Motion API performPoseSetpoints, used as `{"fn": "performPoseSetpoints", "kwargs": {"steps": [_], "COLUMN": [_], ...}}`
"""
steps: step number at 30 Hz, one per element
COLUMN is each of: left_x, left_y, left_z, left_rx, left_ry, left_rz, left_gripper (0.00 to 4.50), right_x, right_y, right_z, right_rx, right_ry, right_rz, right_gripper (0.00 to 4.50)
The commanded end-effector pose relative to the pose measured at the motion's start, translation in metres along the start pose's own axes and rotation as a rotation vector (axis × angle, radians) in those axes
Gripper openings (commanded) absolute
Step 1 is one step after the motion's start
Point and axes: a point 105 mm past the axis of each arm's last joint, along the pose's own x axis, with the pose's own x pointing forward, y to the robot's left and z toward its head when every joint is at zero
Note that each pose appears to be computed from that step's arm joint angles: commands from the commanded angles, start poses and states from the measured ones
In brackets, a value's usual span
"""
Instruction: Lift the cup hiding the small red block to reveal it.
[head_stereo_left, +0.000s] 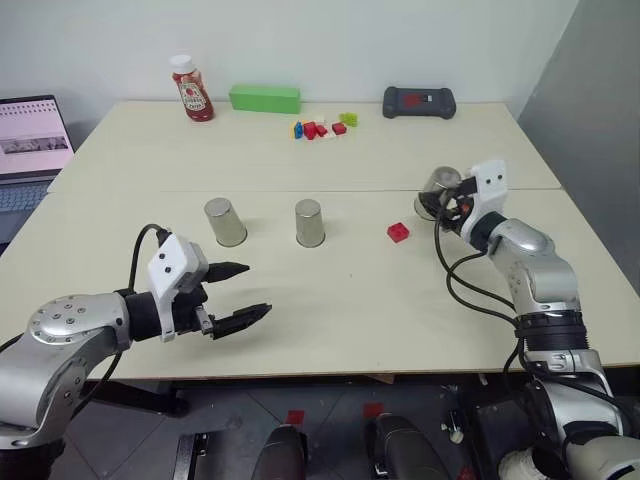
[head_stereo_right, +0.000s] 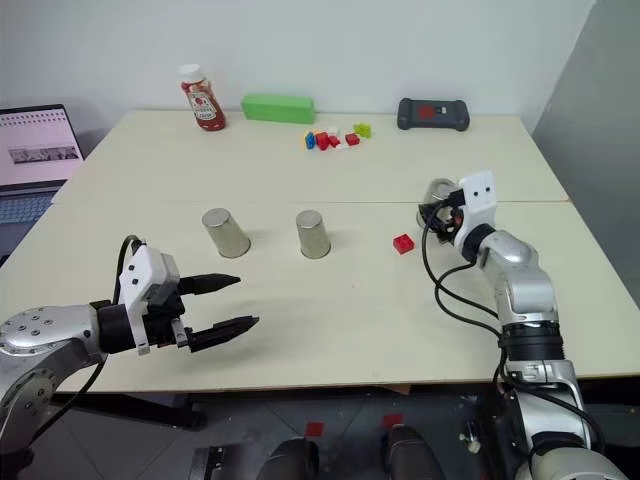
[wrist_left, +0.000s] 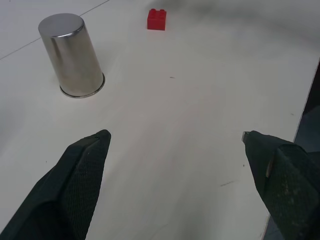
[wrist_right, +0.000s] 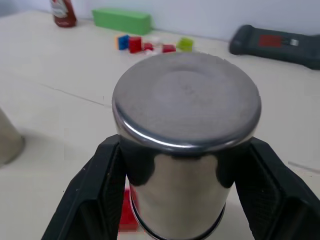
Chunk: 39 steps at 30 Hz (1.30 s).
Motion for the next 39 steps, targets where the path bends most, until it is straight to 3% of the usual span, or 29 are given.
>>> {"fn": "performPoseSetpoints", "kwargs": {"steps": [1,9,11,12,16,22,26,33,39], "left_x": [0.002,0.006,0.007,0.006,0.005,0.002,-0.002,-0.017,-0.030], "left_y": [0.000,0.002,0.002,0.002,0.004,0.008,0.008,0.013,0.017], "left_z": [0.010,0.013,0.013,0.013,0.015,0.016,0.016,0.013,0.007], "left_rx": [0.047,0.055,0.055,0.056,0.051,0.081,0.100,0.116,0.109], "left_ry": [-0.028,-0.043,-0.046,-0.045,-0.077,-0.082,-0.085,-0.081,-0.052], "left_rz": [-0.014,-0.021,-0.017,-0.014,0.025,0.073,0.092,0.150,0.184], "left_gripper": [4.50,4.50,4.50,4.50,4.50,4.50,4.50,4.50,4.50], "right_x": [0.002,0.016,0.018,0.019,0.015,-0.001,-0.027,-0.090,-0.118], "right_y": [-0.013,-0.023,-0.024,-0.024,-0.022,-0.026,0.002,0.068,0.071], "right_z": [0.000,-0.025,-0.028,-0.026,0.000,0.043,0.072,0.037,0.009], "right_rx": [0.004,0.073,0.105,0.119,0.101,0.015,-0.059,-0.076,-0.040], "right_ry": [0.005,0.094,0.100,0.090,-0.015,-0.171,-0.274,-0.104,0.010], "right_rz": [-0.091,-0.166,-0.173,-0.172,-0.143,-0.143,0.046,0.418,0.451], "right_gripper": [2.68,2.68,3.38,3.48,4.42,4.47,4.47,4.47,4.47]}}
